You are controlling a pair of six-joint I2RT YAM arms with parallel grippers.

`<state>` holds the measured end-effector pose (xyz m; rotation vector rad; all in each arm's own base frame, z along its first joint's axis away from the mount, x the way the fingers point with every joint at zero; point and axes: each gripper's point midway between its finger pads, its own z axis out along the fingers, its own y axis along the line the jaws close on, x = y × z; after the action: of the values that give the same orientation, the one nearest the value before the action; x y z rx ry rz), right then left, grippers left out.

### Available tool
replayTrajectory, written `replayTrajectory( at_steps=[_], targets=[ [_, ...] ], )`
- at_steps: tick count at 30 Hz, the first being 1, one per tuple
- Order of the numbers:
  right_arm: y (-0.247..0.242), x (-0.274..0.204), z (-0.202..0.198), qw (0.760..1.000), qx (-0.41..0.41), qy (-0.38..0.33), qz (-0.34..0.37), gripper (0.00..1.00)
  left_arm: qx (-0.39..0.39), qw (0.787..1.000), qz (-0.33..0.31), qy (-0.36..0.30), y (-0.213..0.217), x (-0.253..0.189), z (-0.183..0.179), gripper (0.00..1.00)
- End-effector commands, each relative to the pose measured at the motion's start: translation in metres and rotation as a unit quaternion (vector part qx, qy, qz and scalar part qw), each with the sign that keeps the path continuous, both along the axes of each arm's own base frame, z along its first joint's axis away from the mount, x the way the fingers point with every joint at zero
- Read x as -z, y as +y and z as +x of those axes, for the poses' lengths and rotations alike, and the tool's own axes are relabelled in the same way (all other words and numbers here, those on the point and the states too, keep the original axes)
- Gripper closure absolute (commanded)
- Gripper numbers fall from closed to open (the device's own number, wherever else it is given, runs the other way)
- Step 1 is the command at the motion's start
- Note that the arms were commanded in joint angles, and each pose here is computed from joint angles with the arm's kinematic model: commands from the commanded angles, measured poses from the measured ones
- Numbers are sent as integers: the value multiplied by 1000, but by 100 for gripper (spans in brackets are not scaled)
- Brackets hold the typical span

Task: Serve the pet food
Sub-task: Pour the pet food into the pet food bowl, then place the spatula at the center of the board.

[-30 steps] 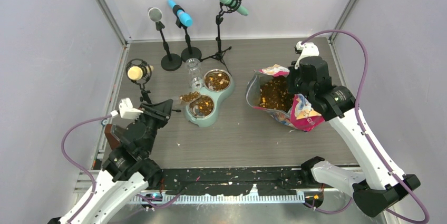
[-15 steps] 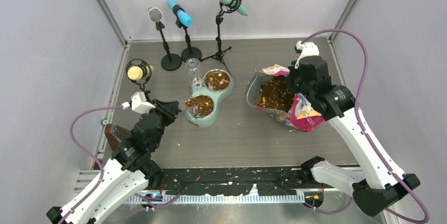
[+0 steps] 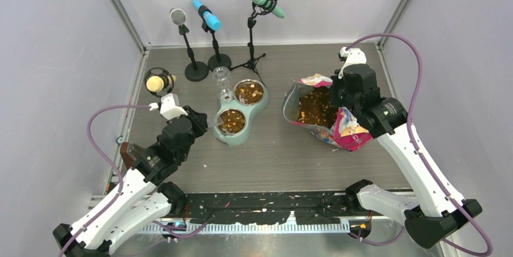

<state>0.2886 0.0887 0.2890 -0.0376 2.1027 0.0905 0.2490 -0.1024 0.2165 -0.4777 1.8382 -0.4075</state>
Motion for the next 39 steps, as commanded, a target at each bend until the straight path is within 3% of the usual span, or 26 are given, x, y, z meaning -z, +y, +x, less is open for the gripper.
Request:
replayTrajectory(
  at_steps=[1,12,20,26,32,39],
  targets=[
    [-3,-36,9,998,15,-55,15,95,11,999,52,-1,3,-23,3,100],
    [-2,-37,10,998,13,-55,17,95,101,994,12,-42,-37,-50,6,100],
    [-3,-43,10,998,20,-61,24,95,189,978,-17,-91,-68,-86,-7,100],
    [-13,-59,10,995,48,-81,40,95,198,975,-87,-58,-102,-66,-2,100],
    [-21,-57,11,994,64,-74,46,95,276,959,-57,-36,-136,-53,-17,100],
    [-17,-55,11,995,56,-71,53,95,380,921,-58,59,-153,-3,-66,100]
  ],
)
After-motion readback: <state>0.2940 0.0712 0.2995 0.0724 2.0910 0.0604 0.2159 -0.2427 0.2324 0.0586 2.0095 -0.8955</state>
